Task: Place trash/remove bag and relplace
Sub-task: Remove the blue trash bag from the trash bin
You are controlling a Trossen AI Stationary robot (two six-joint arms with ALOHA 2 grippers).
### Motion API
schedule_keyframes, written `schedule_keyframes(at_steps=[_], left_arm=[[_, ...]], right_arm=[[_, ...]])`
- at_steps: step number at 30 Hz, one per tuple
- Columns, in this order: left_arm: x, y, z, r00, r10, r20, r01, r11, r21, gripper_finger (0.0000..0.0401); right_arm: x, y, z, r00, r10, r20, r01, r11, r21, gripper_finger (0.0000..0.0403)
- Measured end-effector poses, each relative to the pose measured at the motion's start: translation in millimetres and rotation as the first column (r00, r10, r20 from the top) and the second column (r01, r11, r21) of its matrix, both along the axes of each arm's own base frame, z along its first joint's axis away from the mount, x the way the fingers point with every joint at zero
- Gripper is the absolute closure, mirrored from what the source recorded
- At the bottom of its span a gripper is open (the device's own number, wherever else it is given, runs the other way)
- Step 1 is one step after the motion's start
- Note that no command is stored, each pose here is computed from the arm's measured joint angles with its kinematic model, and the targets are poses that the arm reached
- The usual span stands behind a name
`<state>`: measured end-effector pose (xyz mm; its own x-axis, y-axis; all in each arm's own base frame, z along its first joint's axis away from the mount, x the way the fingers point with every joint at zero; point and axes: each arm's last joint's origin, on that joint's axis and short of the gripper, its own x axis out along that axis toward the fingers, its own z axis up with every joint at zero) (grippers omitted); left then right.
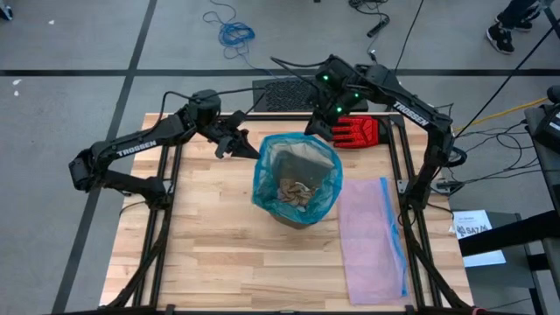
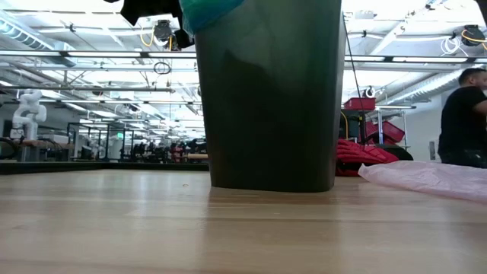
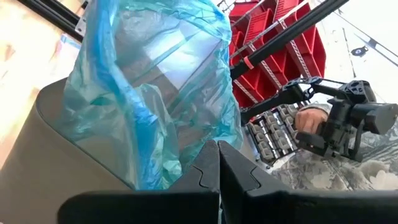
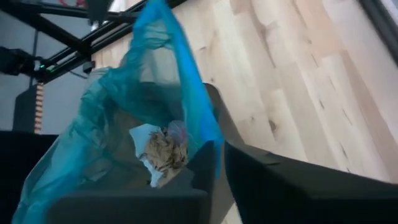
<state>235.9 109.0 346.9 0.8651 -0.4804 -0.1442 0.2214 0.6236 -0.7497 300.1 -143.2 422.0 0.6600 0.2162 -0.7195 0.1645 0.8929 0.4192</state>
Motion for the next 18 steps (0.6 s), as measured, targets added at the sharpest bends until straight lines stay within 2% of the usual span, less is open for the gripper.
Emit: schedule_keyframes(at_steps=[11, 18], left_arm=[[-1.4, 5.0, 2.4, 1.000, 0.027, 0.016, -0.027, 1.000, -0.003, 0.0401], [-8.8, 7.2, 13.2, 0.997, 0.053, 0.054, -0.053, 0.999, 0.001, 0.0401]], right_arm=[[5.6, 13.1, 11.1, 0.995, 0.032, 0.090, -0.029, 0.999, -0.038, 0.0403], [-0.1, 17.7, 25.8, 0.987, 0.001, 0.161, 0.016, 0.994, -0.105, 0.0403]])
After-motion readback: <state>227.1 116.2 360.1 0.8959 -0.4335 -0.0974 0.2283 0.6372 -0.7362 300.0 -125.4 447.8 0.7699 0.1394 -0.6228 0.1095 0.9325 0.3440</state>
